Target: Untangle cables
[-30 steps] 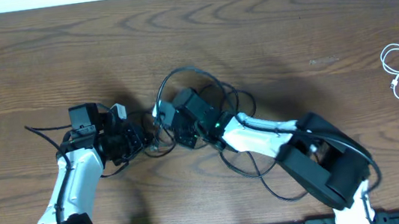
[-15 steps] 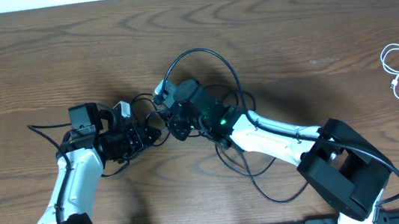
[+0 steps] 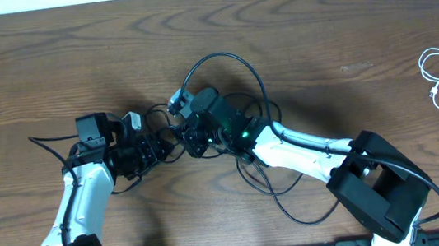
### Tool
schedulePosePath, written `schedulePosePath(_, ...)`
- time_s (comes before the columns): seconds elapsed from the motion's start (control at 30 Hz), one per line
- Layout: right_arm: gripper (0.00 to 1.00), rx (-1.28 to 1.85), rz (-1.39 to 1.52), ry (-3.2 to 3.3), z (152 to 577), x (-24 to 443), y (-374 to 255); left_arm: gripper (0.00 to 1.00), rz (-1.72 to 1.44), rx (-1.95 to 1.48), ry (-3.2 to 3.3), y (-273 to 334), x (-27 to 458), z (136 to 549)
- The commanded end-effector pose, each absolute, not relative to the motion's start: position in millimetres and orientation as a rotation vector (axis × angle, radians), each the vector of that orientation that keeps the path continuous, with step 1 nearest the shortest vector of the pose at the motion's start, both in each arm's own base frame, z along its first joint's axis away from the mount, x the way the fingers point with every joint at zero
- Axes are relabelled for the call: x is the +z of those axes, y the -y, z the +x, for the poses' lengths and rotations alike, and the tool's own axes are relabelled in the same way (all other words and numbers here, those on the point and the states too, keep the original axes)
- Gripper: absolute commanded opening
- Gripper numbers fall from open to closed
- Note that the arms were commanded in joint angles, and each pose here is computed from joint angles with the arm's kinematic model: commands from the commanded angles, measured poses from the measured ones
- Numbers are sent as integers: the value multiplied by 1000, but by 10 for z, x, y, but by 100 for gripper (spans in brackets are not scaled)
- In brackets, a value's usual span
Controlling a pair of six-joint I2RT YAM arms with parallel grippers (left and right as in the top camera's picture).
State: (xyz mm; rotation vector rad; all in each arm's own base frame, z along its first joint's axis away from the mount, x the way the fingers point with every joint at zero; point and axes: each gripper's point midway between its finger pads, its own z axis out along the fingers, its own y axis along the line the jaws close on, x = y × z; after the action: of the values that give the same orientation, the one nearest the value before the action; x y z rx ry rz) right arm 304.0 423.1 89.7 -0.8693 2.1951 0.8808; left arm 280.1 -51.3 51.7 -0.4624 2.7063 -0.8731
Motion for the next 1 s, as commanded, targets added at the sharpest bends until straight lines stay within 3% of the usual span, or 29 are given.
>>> schedulePosePath(0.0,1,958,-876,-2188,2935,995,-4311,41,-535,-769,-2734,397,430,2797)
schedulePosePath(0.5,1,1051,-863,-2214,2841,1024,-4357,40,-759,-595,-2760,179,313,2738)
schedulePosePath(0.97,1,1086,-846,-2221,2904,1042,-4300,43,-829,-1278,-2594,471,751,2628)
